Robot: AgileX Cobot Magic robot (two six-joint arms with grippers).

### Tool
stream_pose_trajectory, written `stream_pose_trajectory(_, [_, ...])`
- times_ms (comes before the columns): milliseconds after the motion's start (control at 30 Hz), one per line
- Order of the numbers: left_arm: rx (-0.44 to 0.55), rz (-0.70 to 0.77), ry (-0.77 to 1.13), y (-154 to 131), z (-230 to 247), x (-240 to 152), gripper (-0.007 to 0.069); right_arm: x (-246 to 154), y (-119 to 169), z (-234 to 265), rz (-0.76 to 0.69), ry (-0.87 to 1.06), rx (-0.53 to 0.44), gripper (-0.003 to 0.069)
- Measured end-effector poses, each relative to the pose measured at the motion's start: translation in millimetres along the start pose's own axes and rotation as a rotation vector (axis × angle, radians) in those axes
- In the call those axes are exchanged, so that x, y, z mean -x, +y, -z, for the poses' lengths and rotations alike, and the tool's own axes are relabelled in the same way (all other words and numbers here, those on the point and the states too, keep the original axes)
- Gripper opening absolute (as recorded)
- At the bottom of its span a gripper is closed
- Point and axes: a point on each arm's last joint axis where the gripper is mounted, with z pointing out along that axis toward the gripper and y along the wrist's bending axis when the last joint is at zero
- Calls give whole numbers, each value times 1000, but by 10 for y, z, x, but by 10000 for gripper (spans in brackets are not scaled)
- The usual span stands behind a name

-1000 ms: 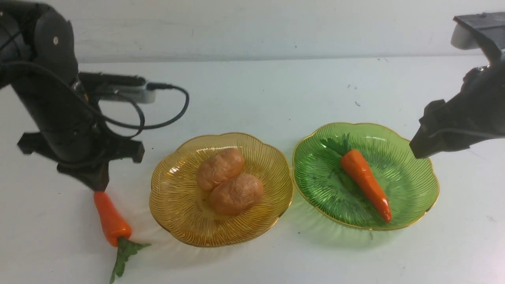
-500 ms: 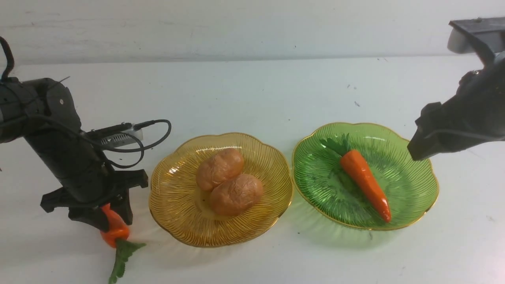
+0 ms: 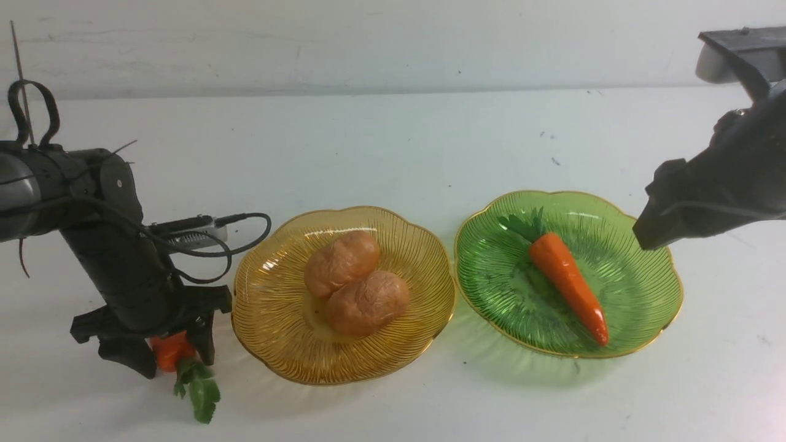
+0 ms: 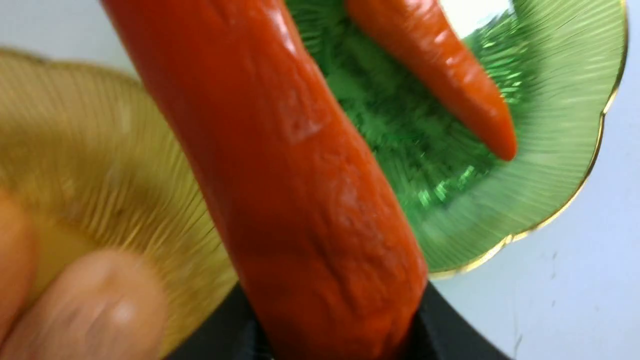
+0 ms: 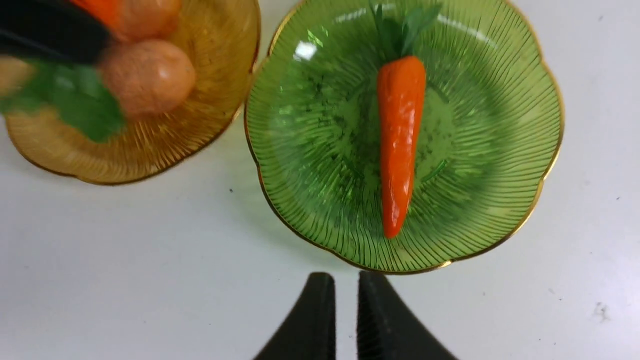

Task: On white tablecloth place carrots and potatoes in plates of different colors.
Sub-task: 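Pick up the carrot from the table and place it on the green plate with the left gripper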

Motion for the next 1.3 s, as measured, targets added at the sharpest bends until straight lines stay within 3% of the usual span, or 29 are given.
stream_pose_trajectory(200, [-21,-46,8,-200,-722,109,235,-574,92,718,35,-186,-53,-15])
stream_pose_trajectory(400, [-11,-44,25,-157,-956,110,283,-1443,113,1098,34,-346,-132,-15])
stream_pose_trajectory(500, [-11,-47,26,-156,-960,109,349,-1763,104,1108,20,-391,-154,-15])
stream_pose_trajectory(700, [1,-63,59,-164,-875,91,583,-2325,115,1035,11,-488,-148,-15])
stream_pose_trajectory(833, [6,-87,47,-186,-670,129,603,-2546,110,921,-7,-511,-136,-15])
stream_pose_trajectory(900, [11,-106,54,-214,-541,152,566,-2549,99,844,-14,-484,-134,-15])
stream_pose_trajectory(1000, [48,-147,25,-265,-201,244,421,-2522,98,647,-38,-480,-94,-15])
stream_pose_trajectory(1100, [84,-178,-10,-293,78,306,269,-2419,106,245,-52,-591,3,-15])
stream_pose_trajectory(1200, [135,-205,-66,-291,279,370,97,-2323,48,59,-17,-778,-22,-15])
stream_pose_trajectory(1300, [170,-216,-71,-262,305,383,8,-2274,11,19,-7,-902,-49,-15])
